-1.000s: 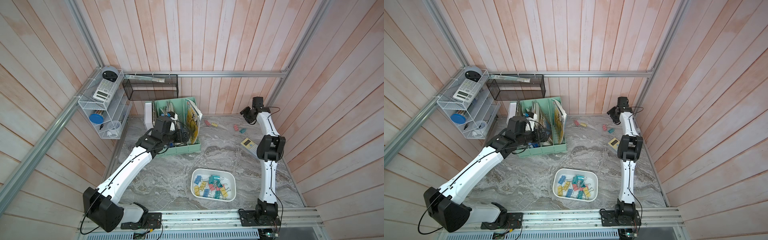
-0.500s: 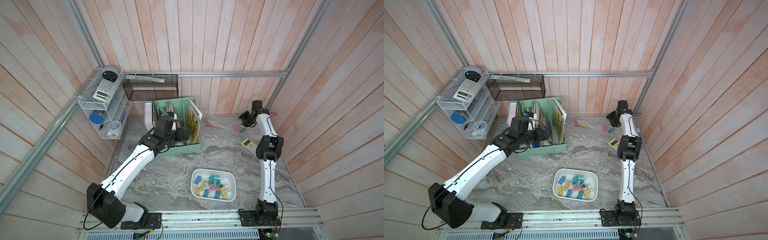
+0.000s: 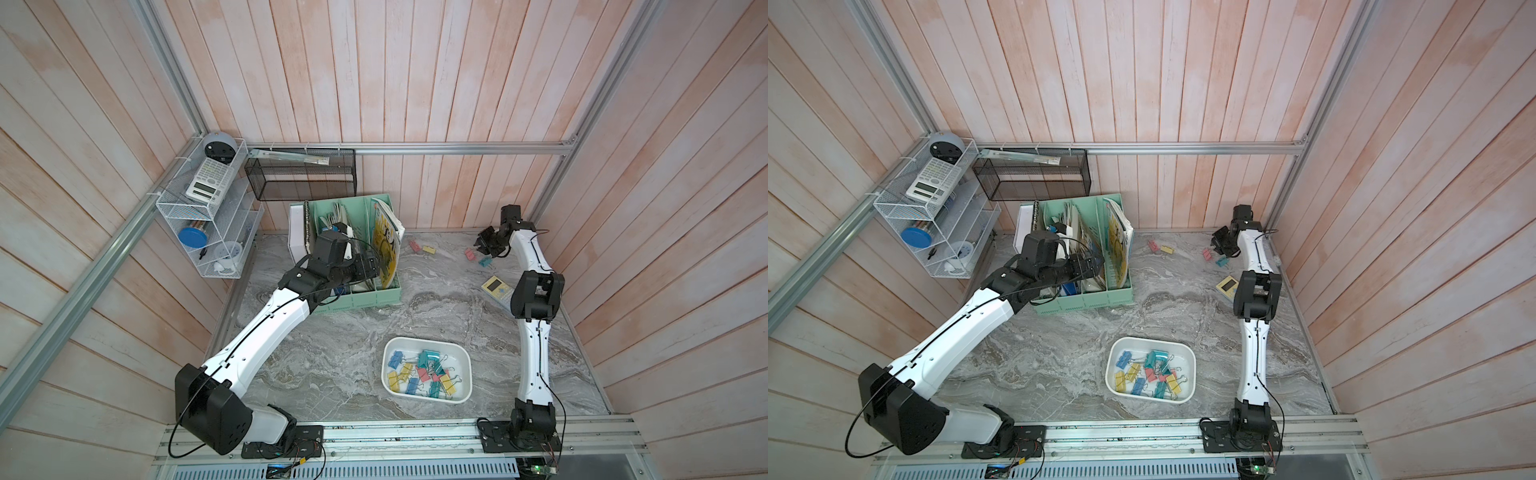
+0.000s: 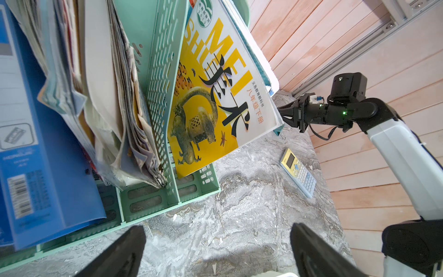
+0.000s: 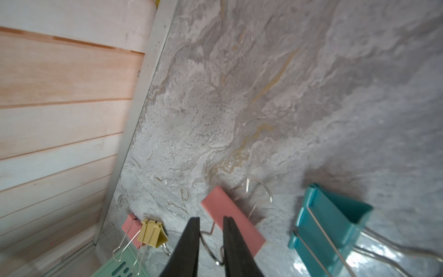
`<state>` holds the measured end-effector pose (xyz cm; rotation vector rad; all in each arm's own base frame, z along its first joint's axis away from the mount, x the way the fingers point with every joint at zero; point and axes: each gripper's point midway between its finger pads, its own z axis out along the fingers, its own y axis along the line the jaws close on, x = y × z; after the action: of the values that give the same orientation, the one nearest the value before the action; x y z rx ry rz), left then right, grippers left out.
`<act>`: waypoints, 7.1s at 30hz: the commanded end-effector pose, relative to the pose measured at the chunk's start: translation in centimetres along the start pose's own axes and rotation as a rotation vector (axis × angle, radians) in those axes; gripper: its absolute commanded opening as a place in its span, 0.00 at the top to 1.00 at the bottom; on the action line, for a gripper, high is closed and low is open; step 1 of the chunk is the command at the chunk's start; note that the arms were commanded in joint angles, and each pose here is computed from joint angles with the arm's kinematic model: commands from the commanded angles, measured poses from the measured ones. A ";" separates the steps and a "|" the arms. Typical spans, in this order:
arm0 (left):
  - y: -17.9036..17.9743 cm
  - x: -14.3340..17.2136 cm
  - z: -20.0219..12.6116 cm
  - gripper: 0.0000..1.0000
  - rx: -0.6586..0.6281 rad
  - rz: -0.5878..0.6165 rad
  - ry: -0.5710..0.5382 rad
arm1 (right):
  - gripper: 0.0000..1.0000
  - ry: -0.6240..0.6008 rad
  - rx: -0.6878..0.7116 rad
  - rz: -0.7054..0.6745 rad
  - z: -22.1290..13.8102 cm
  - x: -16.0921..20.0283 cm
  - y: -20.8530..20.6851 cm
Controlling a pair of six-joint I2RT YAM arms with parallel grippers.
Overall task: Put the binder clips in the storage box
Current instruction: Pick up the binder clip at the center of the board, then place the binder clip in the storage box, then pick up the binder clip at the center of the board, then place the binder clip in the storage box, then pick up the binder clip at the center of the board, then place the binder clip in the storage box.
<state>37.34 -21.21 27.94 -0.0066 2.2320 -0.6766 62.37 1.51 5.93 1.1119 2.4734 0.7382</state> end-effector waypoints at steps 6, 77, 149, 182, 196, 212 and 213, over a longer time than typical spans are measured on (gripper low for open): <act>0.1 -0.6 -1.1 0.00 0.000 0.005 -0.050 | 0.94 0.050 0.047 -0.037 -1.3 2.2 -0.5; -0.9 -1.3 0.0 0.00 0.018 0.293 -0.005 | 0.44 -0.034 0.217 -0.061 -7.6 -0.6 -4.5; -3.9 3.0 -0.1 0.01 0.129 0.403 0.037 | 0.46 -0.177 -0.144 0.069 -15.3 19.1 4.4; -4.2 -3.0 -2.8 0.00 -0.007 0.392 -0.098 | 1.00 0.074 -0.489 0.497 -1.7 13.0 16.4; -11.9 -12.4 -4.0 0.07 0.415 0.035 -0.505 | 1.00 -0.160 -0.804 0.688 -27.0 23.0 18.5; -15.8 -10.8 0.6 0.48 0.728 -0.027 -0.500 | 1.00 -0.118 -0.995 0.661 -35.4 28.0 19.2; -16.1 -10.3 1.0 0.50 0.738 -0.032 -0.484 | 1.00 -0.119 -1.011 0.661 -35.8 28.1 19.3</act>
<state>42.78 -31.76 41.72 0.0772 1.4761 -1.2579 39.15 22.96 41.45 1.4492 1.3143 1.7014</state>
